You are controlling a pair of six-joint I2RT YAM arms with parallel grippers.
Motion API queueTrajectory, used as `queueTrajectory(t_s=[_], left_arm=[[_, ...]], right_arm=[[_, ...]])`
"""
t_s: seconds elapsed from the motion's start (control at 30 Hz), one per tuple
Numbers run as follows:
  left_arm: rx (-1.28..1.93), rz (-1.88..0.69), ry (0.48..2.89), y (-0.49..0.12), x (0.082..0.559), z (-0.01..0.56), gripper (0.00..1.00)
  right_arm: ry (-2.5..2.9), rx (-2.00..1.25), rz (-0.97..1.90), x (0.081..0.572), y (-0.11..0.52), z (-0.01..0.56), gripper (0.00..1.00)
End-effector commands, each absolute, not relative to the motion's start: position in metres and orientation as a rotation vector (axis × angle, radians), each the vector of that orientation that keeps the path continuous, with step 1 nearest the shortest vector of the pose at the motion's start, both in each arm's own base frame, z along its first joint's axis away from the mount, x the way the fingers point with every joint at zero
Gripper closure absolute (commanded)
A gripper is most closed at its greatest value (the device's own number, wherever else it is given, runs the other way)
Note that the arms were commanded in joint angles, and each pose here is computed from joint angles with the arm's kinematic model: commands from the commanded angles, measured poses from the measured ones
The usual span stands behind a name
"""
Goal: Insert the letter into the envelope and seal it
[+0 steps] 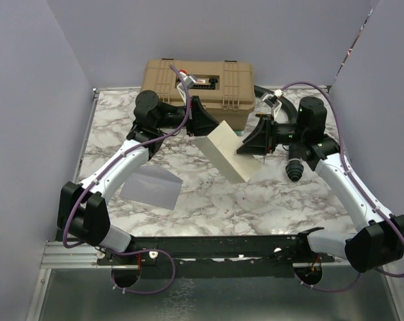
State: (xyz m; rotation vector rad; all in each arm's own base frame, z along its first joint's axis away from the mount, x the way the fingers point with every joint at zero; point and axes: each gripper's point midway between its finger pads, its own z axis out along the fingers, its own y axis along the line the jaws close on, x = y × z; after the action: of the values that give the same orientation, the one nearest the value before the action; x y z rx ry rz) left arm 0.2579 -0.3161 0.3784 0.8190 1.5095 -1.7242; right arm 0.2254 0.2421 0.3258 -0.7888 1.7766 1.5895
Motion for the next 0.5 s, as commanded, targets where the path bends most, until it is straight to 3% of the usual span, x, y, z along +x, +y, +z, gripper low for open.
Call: queueTrajectory(t_s=[0.0, 0.07, 0.2, 0.37, 0.47], left_arm=[[0.869, -1.719, 1.460, -0.312, 0.247, 0.389, 1.00], [0.866, -1.712, 1.458, -0.310, 0.250, 0.389, 1.00], [0.842, -1.686, 1.498, -0.291, 0.262, 0.377, 0.99], [0.741, -1.541, 1.569, -0.257, 0.285, 0.350, 0.60], [0.645, -1.284, 1.710, -0.235, 0.320, 0.319, 0.33]], right_arm=[[1.725, -0.839, 1.589, 0.226, 0.247, 0.330, 0.78], [1.727, -0.830, 1.584, 0.227, 0.247, 0.329, 0.96], [1.746, -0.798, 1.567, 0.229, 0.246, 0.323, 0.99], [1.790, -0.732, 1.502, 0.236, 0.243, 0.315, 1.00], [1.858, -0.632, 1.407, 0.251, 0.239, 0.308, 0.99]])
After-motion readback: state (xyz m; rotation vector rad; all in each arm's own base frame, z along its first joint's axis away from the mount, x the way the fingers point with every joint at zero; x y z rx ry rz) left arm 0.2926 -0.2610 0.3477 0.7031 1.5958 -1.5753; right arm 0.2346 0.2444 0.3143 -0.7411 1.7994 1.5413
